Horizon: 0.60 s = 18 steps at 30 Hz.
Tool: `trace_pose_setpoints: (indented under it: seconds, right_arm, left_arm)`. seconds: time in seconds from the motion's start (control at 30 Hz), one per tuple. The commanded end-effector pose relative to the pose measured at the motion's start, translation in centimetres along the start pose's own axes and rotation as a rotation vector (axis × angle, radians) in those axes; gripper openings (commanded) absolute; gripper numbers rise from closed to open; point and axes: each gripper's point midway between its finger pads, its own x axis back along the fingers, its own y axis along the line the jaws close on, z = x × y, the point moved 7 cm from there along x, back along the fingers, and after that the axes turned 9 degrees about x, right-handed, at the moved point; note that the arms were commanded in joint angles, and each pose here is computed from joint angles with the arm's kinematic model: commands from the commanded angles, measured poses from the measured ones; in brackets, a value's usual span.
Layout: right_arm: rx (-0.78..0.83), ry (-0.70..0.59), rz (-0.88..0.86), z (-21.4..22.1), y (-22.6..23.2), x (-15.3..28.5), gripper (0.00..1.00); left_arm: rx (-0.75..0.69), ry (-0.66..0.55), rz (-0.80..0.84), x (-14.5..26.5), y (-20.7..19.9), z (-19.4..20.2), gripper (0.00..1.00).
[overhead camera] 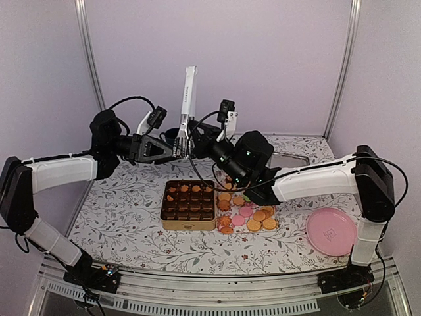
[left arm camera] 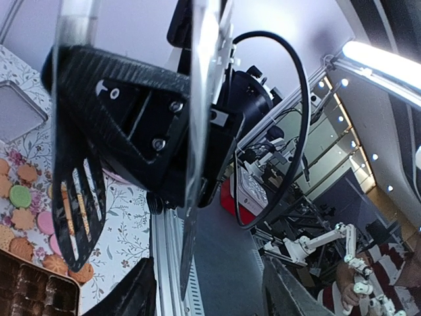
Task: Pack the cookies
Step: Pass from the right arm to the left
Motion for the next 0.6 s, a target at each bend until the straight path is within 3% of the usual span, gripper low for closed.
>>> trace_pose_setpoints:
  seconds: [0.0,0.2,0.3,0.43,0.57]
  right_arm:
    - [-0.039,-0.076,-0.082,-0.7,1.6,-0.7,0.00]
    - [-0.031,-0.108,-0.113,-0.1,2.3,-0.8,0.00]
    - [-0.013,-0.125,-0.117,0.0,2.6,-0.6,0.00]
    - [-0.008,-0.134,-0.112,-0.1,2.6,-0.3,0.00]
    - [0.003,-0.142,-0.118,-0.3,2.5,0.2,0.12]
  left_arm:
    - [-0.055,0.013,0.033,-0.4,-2.2,-0.3,0.52]
    - [-0.064,0.016,0.050,-0.3,-2.9,-0.5,0.45]
    - [-0.064,0.018,0.050,-0.4,-2.8,-0.4,0.32]
    - [-0.059,0.012,0.042,-0.3,-2.5,-0.3,0.05]
    - [-0.053,0.006,0.032,-0.1,-2.3,-0.3,0.00]
